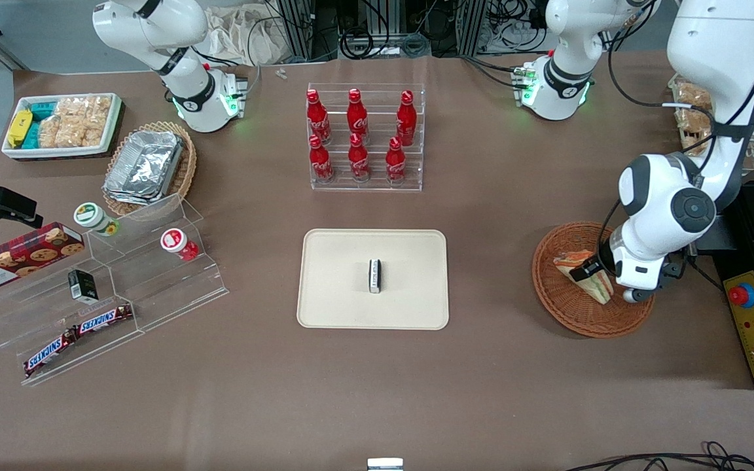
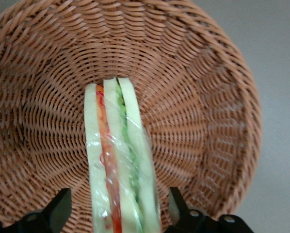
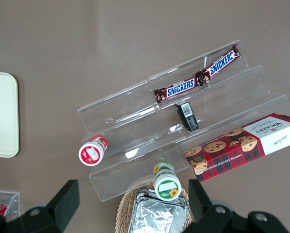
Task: Place sandwich from basket to tray
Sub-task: 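Lower the open left gripper around the wrapped sandwich and close it, then lift the sandwich up out of the basket with the left gripper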
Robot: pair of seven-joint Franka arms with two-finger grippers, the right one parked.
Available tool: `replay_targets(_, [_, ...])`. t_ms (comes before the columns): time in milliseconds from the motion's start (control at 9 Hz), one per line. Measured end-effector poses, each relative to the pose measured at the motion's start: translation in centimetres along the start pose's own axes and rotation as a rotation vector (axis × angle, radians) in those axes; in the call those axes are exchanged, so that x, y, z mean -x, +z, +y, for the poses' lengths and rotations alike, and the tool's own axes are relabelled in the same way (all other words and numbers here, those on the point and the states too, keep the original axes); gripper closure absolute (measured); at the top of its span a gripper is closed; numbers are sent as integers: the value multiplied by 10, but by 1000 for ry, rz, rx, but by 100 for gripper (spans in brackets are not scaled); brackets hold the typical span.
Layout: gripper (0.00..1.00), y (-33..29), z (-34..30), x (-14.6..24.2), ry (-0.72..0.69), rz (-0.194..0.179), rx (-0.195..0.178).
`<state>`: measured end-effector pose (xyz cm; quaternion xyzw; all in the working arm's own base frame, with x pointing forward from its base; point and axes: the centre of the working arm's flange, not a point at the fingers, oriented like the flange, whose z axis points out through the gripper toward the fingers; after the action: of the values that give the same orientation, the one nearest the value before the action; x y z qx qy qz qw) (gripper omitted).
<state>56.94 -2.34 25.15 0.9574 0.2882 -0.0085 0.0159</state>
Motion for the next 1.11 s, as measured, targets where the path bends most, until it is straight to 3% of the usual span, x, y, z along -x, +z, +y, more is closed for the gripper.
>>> replay_targets(222, [26, 7, -4, -2, -8, -5, -2])
replay_targets(444, [60, 4, -2, -1, -5, -8, -5])
replay_targets(667, [77, -29, 10, 5, 17, -60, -57])
replay_targets(889, [81, -118, 43, 16, 61, -92, -107])
replay_targets(1111, [81, -216, 76, 31, 103, -100, -126])
